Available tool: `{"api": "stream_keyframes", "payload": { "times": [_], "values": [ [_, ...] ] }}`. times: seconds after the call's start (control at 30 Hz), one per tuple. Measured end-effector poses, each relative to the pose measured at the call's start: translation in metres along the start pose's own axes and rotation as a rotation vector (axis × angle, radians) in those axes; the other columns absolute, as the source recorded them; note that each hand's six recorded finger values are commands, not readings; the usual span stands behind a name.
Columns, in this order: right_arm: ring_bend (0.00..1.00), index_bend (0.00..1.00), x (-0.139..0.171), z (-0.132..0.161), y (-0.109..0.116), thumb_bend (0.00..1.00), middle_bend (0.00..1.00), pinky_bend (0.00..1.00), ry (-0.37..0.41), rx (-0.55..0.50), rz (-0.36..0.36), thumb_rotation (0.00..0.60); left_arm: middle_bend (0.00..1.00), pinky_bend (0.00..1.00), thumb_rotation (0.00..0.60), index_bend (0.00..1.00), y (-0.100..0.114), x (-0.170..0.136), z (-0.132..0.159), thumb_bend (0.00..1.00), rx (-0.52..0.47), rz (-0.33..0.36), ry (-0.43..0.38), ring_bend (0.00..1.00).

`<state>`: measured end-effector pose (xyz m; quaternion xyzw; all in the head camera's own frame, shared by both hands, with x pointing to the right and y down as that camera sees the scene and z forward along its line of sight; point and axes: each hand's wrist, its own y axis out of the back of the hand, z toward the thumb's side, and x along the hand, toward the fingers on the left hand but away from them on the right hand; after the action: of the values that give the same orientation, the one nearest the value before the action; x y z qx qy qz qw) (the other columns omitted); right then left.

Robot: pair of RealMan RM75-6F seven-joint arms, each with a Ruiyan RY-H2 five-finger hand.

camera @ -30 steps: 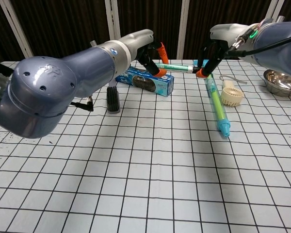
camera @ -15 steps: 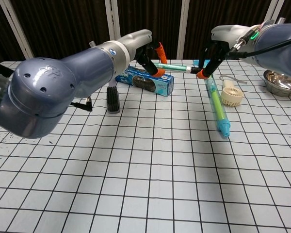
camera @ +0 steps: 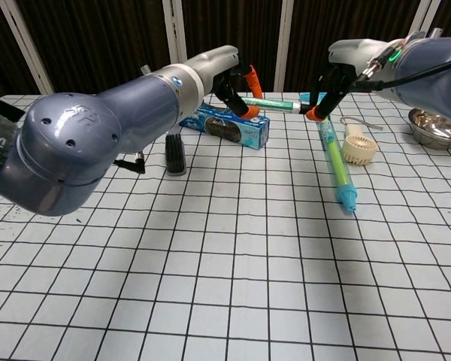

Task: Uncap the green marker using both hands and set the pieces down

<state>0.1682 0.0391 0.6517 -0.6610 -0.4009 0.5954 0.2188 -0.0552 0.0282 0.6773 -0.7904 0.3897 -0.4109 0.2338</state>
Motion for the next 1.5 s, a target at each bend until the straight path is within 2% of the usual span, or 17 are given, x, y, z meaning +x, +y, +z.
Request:
{"api": "stream_keyframes", "payload": {
  "times": [0.2,0.97,1.5],
  "values": [
    [0.14,0.56,0.000,-0.001,-0.001,0.34,0.08,0.05,-0.001,-0.001,0.003,0.600,0.18,0.00,0.600,0.66,-0.001,0.000,-0.003,0.55,0.001,-0.002,0.004,0.00],
    [0.16,0.68,-0.001,-0.010,-0.002,0.36,0.10,0.05,-0.022,0.012,0.005,0.600,0.18,0.00,0.600,0.67,-0.002,0.000,-0.006,0.55,0.013,-0.005,0.007,0.00],
    [0.16,0.69,0.000,-0.029,-0.005,0.36,0.10,0.05,-0.057,0.028,0.020,0.600,0.18,0.00,0.600,0.67,-0.003,-0.003,-0.022,0.55,0.040,-0.028,0.036,0.00]
  ]
}}
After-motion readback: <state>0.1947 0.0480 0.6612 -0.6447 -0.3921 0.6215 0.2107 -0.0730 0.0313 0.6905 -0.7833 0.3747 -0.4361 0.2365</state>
